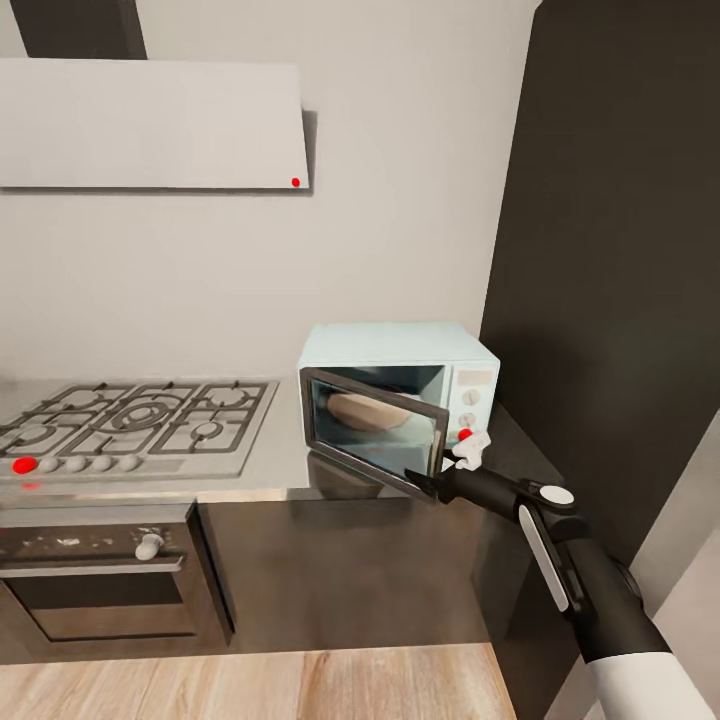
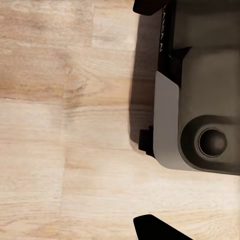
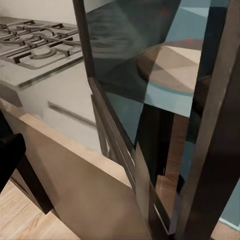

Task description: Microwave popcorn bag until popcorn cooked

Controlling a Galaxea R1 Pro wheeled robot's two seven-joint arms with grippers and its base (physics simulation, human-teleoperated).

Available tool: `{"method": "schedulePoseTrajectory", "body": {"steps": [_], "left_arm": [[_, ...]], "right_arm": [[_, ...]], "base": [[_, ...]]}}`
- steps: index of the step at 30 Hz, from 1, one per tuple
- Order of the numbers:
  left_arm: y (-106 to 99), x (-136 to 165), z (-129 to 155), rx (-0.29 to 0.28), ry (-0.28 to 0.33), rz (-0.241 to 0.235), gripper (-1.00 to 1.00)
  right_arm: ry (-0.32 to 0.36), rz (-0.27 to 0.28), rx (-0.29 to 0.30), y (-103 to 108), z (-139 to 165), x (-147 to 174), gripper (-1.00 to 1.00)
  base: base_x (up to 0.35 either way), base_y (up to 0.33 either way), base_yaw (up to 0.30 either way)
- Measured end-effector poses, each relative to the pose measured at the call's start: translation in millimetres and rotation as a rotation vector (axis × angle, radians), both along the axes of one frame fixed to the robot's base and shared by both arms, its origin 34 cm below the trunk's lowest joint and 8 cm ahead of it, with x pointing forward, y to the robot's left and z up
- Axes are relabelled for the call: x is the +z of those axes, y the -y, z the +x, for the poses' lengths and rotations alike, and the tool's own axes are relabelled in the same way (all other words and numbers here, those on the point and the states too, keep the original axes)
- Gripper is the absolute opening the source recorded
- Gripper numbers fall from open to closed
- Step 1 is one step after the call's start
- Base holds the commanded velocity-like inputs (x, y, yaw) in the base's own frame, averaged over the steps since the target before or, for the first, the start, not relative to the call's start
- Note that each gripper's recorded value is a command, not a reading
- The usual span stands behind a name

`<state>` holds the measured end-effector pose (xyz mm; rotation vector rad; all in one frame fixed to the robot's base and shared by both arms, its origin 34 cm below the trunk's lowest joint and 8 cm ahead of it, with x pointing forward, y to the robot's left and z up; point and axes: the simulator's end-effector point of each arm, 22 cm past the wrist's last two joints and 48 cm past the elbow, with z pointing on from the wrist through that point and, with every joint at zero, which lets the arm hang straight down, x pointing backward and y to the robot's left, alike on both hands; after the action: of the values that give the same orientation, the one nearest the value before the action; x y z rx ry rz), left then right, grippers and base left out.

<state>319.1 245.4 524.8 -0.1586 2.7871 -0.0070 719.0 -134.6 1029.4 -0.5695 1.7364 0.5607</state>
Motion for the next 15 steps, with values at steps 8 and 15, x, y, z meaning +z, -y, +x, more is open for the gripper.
{"method": "schedulePoseTrajectory", "body": {"steps": [8,15], "left_arm": [[-0.2,0.0,0.0,0.001,0.000,0.000,1.00],[-0.2,0.0,0.0,0.001,0.000,0.000,1.00]], "right_arm": [[0.001,-0.001,-0.001,0.2,0.1,0.0,1.00],[0.002,-0.001,0.000,0.0,0.0,0.6,1.00]], "base": [[0.000,0.029,0.000],[0.000,0.032,0.000]]}}
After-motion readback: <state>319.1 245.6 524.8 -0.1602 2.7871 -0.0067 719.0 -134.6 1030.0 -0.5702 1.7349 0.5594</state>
